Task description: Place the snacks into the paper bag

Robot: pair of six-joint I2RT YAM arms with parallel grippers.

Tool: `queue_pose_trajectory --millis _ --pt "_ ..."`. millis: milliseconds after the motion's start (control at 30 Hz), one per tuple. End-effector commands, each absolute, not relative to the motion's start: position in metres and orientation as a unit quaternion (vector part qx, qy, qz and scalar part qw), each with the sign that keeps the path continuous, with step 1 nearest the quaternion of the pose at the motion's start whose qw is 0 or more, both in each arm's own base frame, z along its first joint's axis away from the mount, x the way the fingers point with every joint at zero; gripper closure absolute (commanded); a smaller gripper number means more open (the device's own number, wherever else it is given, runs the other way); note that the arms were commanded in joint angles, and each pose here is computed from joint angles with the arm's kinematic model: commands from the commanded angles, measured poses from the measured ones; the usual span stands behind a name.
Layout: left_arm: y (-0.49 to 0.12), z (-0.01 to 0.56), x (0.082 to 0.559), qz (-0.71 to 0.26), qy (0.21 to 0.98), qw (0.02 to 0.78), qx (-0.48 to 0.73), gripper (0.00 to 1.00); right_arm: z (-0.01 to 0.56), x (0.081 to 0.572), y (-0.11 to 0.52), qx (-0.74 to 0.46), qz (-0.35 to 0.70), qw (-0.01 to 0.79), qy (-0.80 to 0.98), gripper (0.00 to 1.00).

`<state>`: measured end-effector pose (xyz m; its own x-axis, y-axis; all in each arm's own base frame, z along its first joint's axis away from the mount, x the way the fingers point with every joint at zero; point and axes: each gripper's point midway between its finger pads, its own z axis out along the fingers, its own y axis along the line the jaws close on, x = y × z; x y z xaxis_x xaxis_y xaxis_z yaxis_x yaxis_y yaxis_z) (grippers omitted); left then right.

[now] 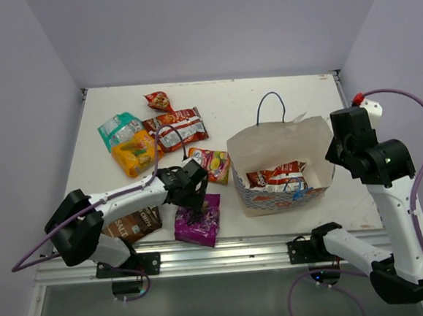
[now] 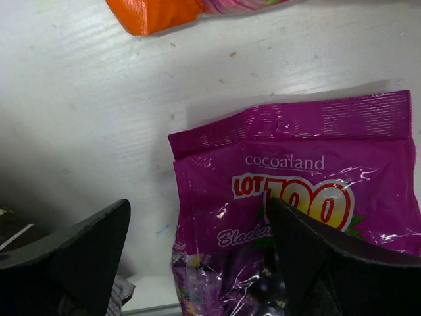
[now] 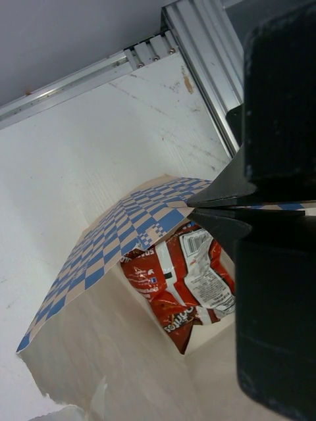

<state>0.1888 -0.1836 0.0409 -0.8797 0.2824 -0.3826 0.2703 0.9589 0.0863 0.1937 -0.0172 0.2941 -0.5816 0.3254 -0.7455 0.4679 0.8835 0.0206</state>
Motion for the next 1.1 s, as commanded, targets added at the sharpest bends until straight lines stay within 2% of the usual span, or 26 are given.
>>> queue_pose_trajectory --millis 0,33,67,167,300,433,467,533,567,667,767,867,1067 --pt "-0.191 0.013 0.156 -0.033 0.979 0.134 0.147 0.11 0.276 0.141 -0.031 0.199 -0.132 0.312 0.92 1.0" --pt "-0.192 0.009 0.153 -0.035 0.979 0.128 0.153 0.26 0.276 0.14 -0.031 0.199 -0.131 0.313 0.919 1.0" --pt "-0.195 0.007 0.152 -0.04 0.979 0.124 0.155 0.54 0.275 0.14 -0.031 0.199 -0.13 0.313 0.92 1.0" --pt "-0.196 0.005 0.15 -0.033 0.978 0.122 0.164 1.0 0.276 0.14 -0.03 0.199 -0.129 0.314 0.919 1.0" --pt "-0.203 0.048 0.179 -0.015 0.97 0.18 0.161 1.0 0.278 0.14 -0.03 0.199 -0.128 0.317 0.918 1.0" --pt "-0.226 0.191 0.242 -0.028 0.93 0.344 0.123 1.0 0.282 0.139 -0.031 0.201 -0.126 0.325 0.916 1.0" --pt "-0.242 0.272 0.264 -0.073 0.899 0.422 0.095 1.0 0.282 0.139 -0.032 0.201 -0.126 0.326 0.915 1.0" --pt "-0.255 0.336 0.275 -0.098 0.871 0.472 0.095 1.0 0.282 0.138 -0.032 0.2 -0.126 0.328 0.915 1.0" --pt "-0.262 0.403 0.278 -0.146 0.837 0.522 0.078 1.0 0.282 0.137 -0.033 0.201 -0.126 0.329 0.914 1.0" --pt "-0.312 0.451 0.273 -0.226 0.801 0.537 0.135 1.0 0.281 0.137 -0.033 0.201 -0.129 0.327 0.914 1.0" --pt "-0.362 0.451 0.256 -0.309 0.775 0.517 0.189 1.0 0.281 0.139 -0.033 0.2 -0.131 0.325 0.915 1.0" --pt "-0.396 0.419 0.237 -0.361 0.773 0.473 0.221 1.0 0.282 0.139 -0.034 0.2 -0.134 0.325 0.914 1.0" --pt "-0.434 0.374 0.222 -0.375 0.771 0.441 0.265 1.0 0.282 0.14 -0.035 0.196 -0.139 0.323 0.915 1.0"
